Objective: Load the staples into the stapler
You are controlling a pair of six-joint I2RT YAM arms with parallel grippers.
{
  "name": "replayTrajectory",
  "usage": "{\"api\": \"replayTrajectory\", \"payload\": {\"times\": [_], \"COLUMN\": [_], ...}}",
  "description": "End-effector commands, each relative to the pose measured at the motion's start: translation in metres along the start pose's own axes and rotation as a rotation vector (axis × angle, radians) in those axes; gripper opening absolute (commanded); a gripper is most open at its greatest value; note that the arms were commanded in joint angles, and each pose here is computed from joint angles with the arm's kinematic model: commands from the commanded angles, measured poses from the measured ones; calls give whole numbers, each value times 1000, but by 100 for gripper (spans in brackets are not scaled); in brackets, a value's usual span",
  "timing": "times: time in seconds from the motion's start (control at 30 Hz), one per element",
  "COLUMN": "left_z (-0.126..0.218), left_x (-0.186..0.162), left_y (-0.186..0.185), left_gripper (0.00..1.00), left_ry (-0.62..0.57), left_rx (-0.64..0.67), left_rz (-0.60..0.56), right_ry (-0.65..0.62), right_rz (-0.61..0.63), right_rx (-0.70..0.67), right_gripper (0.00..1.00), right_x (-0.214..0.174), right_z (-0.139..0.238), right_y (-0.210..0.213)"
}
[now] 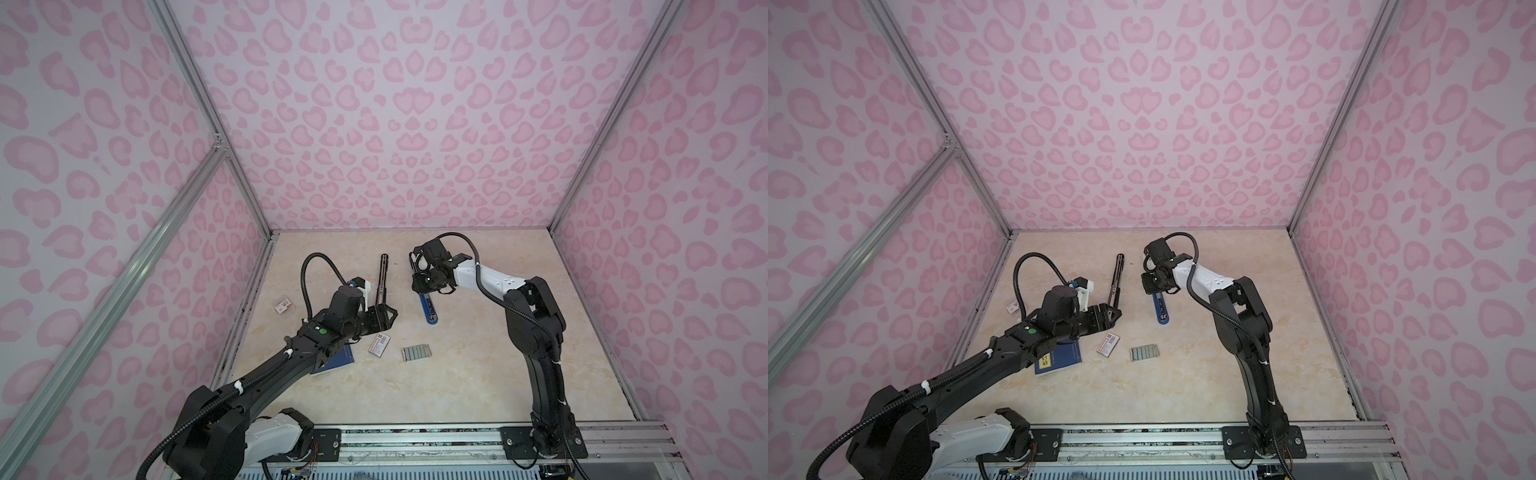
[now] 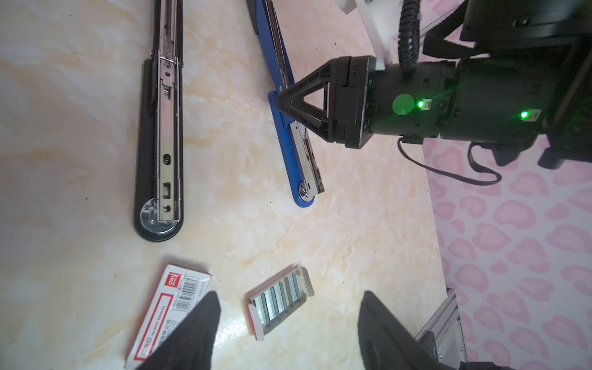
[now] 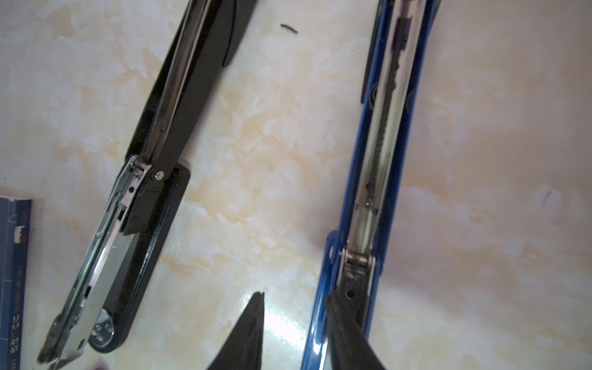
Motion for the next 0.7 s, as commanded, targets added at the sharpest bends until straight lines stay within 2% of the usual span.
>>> {"api": "replayTrajectory", "payload": {"times": [0.0,0.37,0.67], "left_z": [0,1,1], "left_x": [1,1,1], "left_y": [0,0,0], "left_gripper": [71,71,71], "left_ry": [-9,-10,-11], "left_rx": [-3,-1,1], "left_rz": [-2,3,4], "right_ry": [6,-41,-18], "right_rz": [2,-2,-5], "right_rx": [-20,-29,-30], "right_gripper": [35,37,36], "right_x": [-4,3,1], "right_z": [-1,8,0], "right_y": [-3,-3,-3]}}
Point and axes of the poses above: each gripper's point midway between its finger pads, its own z axis back along the fingers, its own y axis along the line the jaws close on, x = y × z, the point moved 6 cm from there along z, back along the fingers, and after that the axes turned 11 degrees about -z, right-handed, at the moved point
